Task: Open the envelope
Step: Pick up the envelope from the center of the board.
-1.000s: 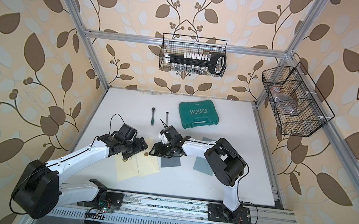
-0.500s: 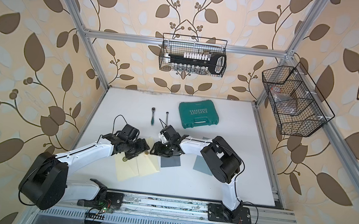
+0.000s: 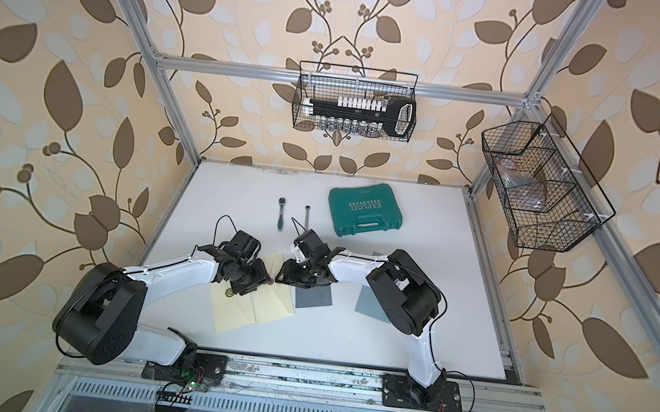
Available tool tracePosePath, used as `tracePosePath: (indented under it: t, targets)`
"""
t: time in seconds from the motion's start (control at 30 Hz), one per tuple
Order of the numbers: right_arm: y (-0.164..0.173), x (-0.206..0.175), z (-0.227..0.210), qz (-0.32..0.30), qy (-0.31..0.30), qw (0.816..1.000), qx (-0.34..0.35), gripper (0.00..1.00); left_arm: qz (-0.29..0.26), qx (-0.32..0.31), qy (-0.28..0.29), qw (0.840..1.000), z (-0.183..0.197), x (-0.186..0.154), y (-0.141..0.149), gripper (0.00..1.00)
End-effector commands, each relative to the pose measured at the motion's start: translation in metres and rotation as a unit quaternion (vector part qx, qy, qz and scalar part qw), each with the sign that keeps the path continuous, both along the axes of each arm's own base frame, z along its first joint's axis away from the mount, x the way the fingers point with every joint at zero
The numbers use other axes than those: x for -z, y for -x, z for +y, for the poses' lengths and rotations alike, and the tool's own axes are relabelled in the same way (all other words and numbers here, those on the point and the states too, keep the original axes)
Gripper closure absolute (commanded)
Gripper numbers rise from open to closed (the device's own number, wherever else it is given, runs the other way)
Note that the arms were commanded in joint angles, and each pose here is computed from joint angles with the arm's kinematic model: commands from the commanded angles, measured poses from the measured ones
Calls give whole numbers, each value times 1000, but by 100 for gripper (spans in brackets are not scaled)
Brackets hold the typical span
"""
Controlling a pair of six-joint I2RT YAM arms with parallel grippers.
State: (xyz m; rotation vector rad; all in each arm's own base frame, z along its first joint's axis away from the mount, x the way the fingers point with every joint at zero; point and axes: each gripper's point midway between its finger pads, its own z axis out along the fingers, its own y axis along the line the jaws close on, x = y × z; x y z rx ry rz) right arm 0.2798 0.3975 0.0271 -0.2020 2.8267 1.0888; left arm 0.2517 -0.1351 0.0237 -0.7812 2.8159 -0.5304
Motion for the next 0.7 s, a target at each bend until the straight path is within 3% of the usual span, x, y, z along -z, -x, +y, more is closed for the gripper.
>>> tracePosePath:
  t: [0.0,0.27,0.67]
  targets:
    - [14,45,-20,43,66,997,13,49,59,-10,-25,998,12,29,23,51]
    - [13,42,-10,52,37,998,11,49,97,5,-45,994,15,42,29,59]
    - [9,37,-5,53,24,998,16,48,139,55,-80,985,18,56,39,59]
